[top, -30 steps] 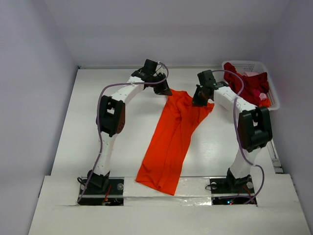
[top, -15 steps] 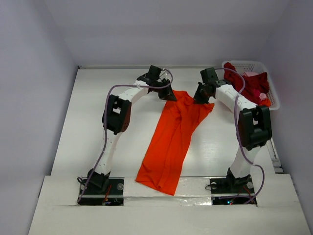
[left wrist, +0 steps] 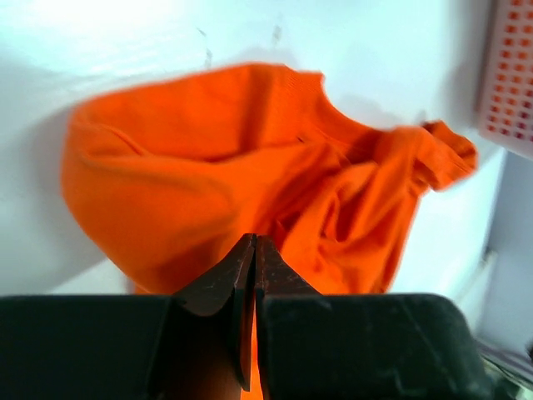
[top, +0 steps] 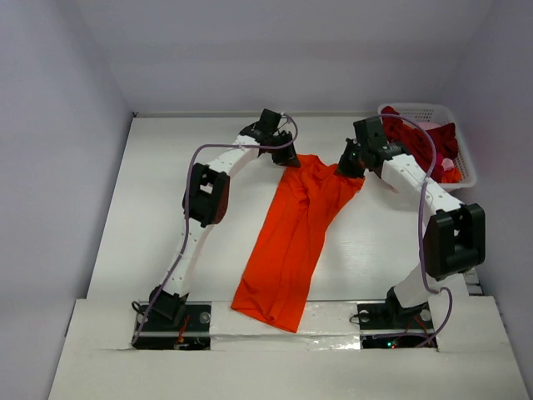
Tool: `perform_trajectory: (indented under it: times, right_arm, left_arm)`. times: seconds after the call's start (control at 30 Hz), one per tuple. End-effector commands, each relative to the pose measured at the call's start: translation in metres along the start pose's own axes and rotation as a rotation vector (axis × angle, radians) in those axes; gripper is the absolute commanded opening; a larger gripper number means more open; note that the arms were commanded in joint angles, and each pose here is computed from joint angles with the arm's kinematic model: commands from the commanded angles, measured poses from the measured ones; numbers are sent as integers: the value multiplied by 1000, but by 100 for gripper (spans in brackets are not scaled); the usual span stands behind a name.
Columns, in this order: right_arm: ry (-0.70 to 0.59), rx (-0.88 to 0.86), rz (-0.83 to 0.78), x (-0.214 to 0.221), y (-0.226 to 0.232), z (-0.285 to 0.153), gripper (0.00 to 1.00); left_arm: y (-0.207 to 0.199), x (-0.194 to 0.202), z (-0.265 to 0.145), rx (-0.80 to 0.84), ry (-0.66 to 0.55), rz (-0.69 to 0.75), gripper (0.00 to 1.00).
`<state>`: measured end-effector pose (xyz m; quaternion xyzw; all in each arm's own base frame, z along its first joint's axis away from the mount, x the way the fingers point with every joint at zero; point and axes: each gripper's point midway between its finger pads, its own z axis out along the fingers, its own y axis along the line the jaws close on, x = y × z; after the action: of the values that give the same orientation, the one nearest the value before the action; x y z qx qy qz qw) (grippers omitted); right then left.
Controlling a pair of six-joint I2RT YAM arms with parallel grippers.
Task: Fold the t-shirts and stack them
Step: Rotate the tshirt 90 degrees
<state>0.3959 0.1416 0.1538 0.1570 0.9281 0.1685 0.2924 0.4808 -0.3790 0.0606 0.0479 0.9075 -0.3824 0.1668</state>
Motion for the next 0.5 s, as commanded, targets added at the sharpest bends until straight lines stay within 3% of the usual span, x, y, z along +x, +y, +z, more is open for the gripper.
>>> perform_trajectory:
  times: [0.0,0.23,0.47]
  right_arm:
    - [-40,-13,-27,-4,-1,-7,0]
    - [-54,-17,-33,-7,1,-13,0]
    - [-63,-32,-32,-10,5,-18,0]
  left_arm:
    - [10,-7,3,-100,-34,48,0]
    - [19,9,17,-124,3,53,0]
    - [49,11,19,-265,-10,20,0]
